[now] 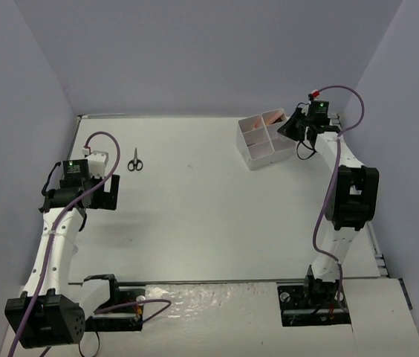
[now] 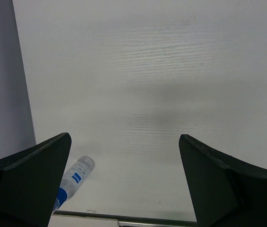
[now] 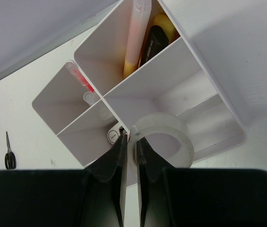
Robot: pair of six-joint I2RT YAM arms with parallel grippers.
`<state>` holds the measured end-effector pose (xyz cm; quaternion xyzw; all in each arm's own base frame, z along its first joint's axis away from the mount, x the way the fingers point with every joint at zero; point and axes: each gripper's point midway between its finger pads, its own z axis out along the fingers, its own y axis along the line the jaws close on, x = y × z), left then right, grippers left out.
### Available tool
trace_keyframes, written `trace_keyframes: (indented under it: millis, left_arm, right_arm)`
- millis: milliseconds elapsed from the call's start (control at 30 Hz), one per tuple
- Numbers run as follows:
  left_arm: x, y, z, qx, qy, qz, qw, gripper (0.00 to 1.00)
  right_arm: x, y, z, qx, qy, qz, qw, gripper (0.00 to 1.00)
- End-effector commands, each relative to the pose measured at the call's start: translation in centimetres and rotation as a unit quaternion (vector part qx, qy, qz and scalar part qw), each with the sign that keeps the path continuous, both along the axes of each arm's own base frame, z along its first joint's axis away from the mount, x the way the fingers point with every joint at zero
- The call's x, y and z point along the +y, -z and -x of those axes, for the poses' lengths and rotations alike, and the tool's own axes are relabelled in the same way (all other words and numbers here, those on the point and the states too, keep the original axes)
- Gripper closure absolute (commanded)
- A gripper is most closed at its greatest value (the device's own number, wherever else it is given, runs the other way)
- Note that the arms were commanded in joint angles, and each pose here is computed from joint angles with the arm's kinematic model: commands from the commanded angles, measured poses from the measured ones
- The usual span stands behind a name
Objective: Sort the stationery into containers
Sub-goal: Place the stationery in the storage box.
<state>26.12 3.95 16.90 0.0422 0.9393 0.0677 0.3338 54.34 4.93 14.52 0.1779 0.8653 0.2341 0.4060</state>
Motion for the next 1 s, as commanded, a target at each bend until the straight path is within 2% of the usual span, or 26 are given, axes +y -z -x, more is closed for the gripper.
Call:
trace_keyframes:
  millis: [0, 567, 800, 967]
  left_arm:
    - [0.5, -1.8, -1.0, -0.031, 0.0, -0.013, 0.999, 0.03]
    - [0.0, -2.2, -1.6, -0.07, 0.007, -0.003, 0.998, 0.03]
    - [-0.1, -1.9, -2.0, -0.086, 0.004, 0.004, 0.996, 0.03]
    - [-0.3, -1.8, -2.0, -0.095, 0.001, 0.01, 0.995, 0.03]
  right_arm:
    - [-0.1, -6.0, -0.5, -0.081, -0.011, 0.005, 0.997, 1.0]
    - [-1.0, -9.0, -1.9, -0.131, -0.004, -0.014, 0.991, 1.0]
    - [-0.5, -6.9, -3.9, -0.128, 0.0, -0.042, 0.991, 1.0]
    - [-0.6, -7.1, -5.6, -0.15, 0.014, -0.042, 0.988, 1.0]
